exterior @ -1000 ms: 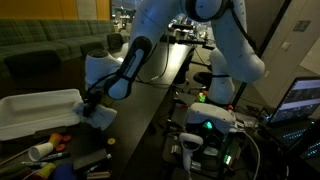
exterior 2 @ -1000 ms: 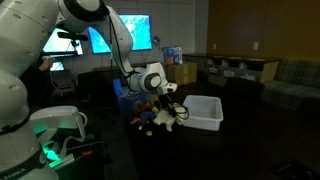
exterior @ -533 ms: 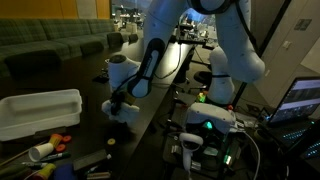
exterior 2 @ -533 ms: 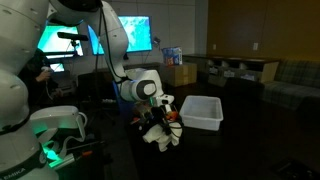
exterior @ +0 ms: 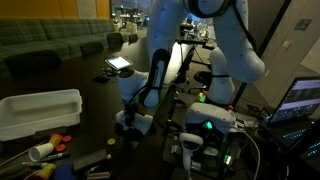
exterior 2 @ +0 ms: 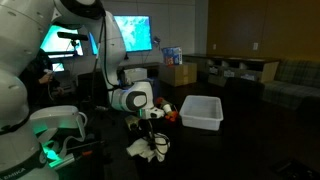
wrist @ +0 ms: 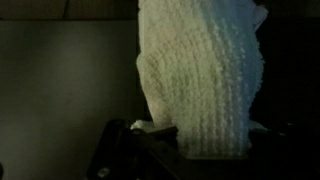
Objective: Use the white towel to move the objects on the table to the left, then put the towel in the bowl
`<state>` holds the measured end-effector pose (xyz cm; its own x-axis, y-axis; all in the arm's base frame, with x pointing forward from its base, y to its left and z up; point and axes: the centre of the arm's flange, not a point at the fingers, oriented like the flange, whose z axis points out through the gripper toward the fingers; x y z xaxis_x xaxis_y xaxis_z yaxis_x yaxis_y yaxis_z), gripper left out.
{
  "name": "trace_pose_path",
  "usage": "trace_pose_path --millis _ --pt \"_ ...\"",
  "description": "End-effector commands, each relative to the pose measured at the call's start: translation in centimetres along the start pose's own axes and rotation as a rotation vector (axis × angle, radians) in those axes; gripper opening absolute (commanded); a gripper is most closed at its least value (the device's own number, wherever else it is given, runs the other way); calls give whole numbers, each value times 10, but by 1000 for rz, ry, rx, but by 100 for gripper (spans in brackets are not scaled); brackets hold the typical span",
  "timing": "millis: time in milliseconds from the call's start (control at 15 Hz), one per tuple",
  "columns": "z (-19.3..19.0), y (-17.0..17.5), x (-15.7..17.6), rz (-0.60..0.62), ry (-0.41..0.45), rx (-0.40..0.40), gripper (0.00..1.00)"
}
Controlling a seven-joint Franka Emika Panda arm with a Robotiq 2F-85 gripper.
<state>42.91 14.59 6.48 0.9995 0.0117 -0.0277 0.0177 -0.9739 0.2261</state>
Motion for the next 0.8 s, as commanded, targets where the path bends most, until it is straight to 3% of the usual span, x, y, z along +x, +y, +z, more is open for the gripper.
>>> trace_pose_path --millis 0,333,733 --pt "4 -32 -21 -3 -29 49 9" --pt "-3 -110 -27 -10 -57 112 9" --pt "-16 -202 -9 -70 -68 168 9"
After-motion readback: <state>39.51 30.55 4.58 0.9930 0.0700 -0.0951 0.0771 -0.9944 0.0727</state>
